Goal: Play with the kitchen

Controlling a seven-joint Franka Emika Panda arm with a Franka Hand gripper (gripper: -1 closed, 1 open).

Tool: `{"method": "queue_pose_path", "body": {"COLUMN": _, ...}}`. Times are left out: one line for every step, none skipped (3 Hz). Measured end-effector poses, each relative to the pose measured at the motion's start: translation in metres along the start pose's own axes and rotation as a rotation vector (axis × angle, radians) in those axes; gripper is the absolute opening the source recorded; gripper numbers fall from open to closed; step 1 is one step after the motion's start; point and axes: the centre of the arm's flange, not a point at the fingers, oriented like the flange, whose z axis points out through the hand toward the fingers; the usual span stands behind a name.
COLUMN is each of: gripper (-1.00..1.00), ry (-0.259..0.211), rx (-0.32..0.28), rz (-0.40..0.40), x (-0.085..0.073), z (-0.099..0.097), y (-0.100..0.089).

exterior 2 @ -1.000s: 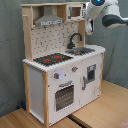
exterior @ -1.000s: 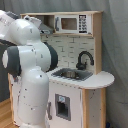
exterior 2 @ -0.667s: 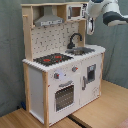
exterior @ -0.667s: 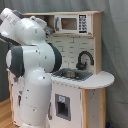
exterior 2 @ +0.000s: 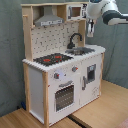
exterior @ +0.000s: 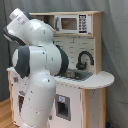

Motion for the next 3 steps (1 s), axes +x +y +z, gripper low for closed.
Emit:
{"method": "queue_pose_path", "body": {"gripper": 1.0, "ry": -0.065, "rx": 0.026, "rz": 0.052, "x": -0.004, "z": 0.022, "y": 0.002}}
{"method": "queue_pose_path", "body": {"gripper": 1.0, "ry": -0.124, "rx": 0.066, "rz": 0.098, "x": -0.002, "z": 0.054, "y": 0.005}}
{"method": "queue_pose_path", "body": {"gripper": 1.0, "ry": -0.172, "rx": 0.121, "rz": 0.12, "x": 0.007, "z": 0.086, "y": 0.007}}
